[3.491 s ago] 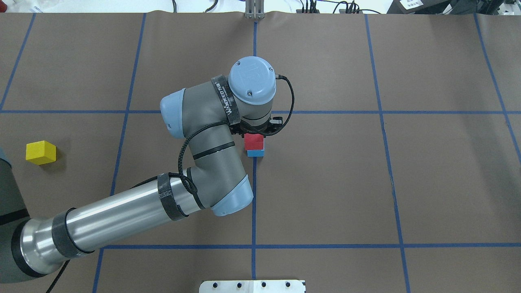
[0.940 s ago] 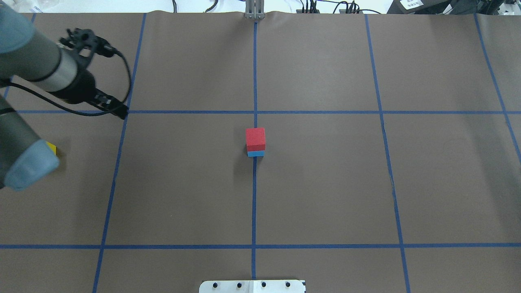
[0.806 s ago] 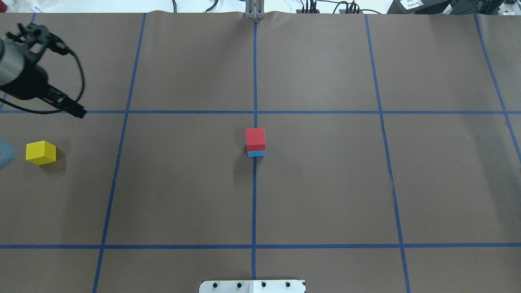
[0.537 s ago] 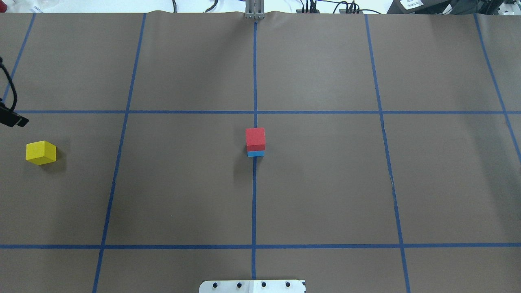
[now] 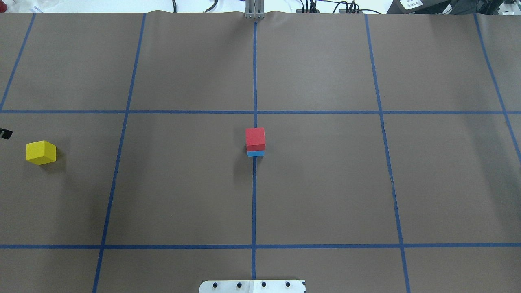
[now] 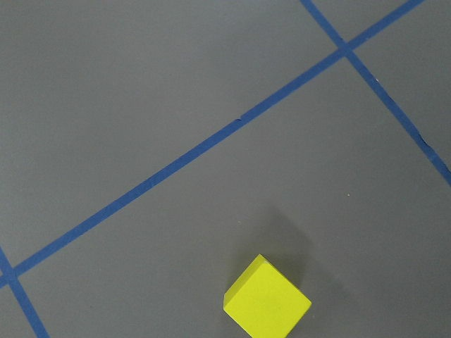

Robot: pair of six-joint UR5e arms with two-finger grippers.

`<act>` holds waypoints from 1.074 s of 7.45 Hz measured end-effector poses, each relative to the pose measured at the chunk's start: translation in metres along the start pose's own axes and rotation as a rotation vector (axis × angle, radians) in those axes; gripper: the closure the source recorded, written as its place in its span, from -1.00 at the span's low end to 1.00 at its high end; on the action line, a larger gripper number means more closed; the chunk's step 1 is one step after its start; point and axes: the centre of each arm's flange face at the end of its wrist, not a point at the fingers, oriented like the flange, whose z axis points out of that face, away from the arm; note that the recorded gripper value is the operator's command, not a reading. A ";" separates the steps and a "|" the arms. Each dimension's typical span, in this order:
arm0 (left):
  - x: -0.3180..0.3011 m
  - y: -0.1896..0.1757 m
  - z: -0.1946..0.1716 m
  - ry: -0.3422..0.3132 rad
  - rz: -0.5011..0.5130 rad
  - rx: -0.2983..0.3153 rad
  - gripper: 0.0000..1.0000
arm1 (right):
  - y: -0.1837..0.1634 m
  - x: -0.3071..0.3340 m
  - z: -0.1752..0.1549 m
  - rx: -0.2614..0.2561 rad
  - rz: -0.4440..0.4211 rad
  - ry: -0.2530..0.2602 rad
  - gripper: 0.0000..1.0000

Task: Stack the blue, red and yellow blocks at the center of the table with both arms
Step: 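Lower the left gripper onto the yellow cube and grasp it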

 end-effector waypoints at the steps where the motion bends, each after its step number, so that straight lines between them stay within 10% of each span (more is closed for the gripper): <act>1: 0.000 0.006 0.004 -0.002 -0.139 0.013 -0.99 | 0.000 0.000 0.000 0.001 0.000 0.000 -1.00; 4: 0.049 0.017 0.057 -0.103 -0.389 0.042 -0.99 | 0.000 -0.001 -0.001 0.002 -0.004 0.001 -1.00; 8: 0.051 0.038 0.101 -0.158 -0.404 -0.008 -0.98 | 0.000 -0.006 -0.006 0.012 -0.015 0.001 -1.00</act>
